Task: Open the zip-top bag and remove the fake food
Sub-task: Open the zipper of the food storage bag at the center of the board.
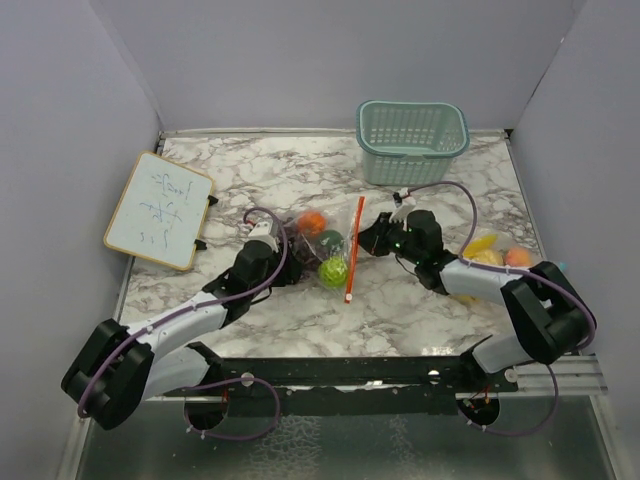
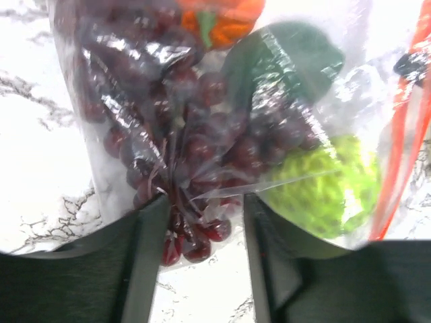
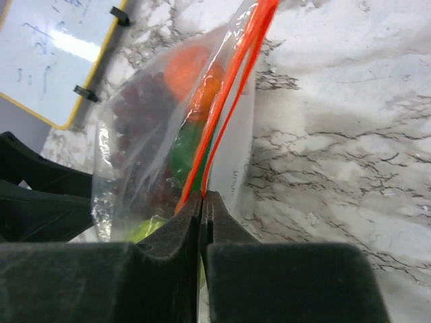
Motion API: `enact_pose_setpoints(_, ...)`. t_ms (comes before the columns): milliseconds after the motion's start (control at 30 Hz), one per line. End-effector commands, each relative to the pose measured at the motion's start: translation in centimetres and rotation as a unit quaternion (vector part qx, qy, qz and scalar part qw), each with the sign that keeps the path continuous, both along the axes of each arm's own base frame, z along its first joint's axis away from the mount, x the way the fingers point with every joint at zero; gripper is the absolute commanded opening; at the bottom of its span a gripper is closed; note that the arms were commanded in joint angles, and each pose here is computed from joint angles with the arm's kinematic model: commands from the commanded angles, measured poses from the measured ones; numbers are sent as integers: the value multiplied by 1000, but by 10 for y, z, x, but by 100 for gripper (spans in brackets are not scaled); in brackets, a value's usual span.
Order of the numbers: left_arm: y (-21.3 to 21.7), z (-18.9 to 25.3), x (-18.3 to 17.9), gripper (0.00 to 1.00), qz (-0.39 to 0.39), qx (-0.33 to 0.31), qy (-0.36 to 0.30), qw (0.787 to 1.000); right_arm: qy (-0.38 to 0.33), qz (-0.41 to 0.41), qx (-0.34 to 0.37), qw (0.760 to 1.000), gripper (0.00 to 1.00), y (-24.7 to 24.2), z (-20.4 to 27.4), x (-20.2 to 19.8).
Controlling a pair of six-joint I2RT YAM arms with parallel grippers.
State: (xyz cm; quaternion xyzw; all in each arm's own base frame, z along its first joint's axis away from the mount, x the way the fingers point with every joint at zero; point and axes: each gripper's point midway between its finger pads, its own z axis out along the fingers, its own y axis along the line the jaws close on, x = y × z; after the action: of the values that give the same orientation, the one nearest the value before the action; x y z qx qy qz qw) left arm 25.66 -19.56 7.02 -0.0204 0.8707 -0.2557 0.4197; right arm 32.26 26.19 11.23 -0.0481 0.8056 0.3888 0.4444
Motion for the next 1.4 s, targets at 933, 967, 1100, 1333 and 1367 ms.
enact_pose_setpoints(933,-105,167,-4,56,-102,-58,-158,980,-94,31,31,995,2,1,87,-29)
enact_pose_setpoints(967,-112,165,-6,56,-107,-48,-157,980,-95,30,32,994,2,1,88,-29)
enact_pose_setpoints(1100,-132,157,-11,57,-116,-8,-166,979,-97,25,28,995,2,-2,90,-29)
enact_pose_setpoints(1333,-141,141,-13,58,-88,121,-185,971,-104,15,18,994,2,-8,95,-29)
enact_pose_setpoints(1367,-140,139,-13,58,-83,133,-186,970,-105,14,18,994,2,-8,96,-30)
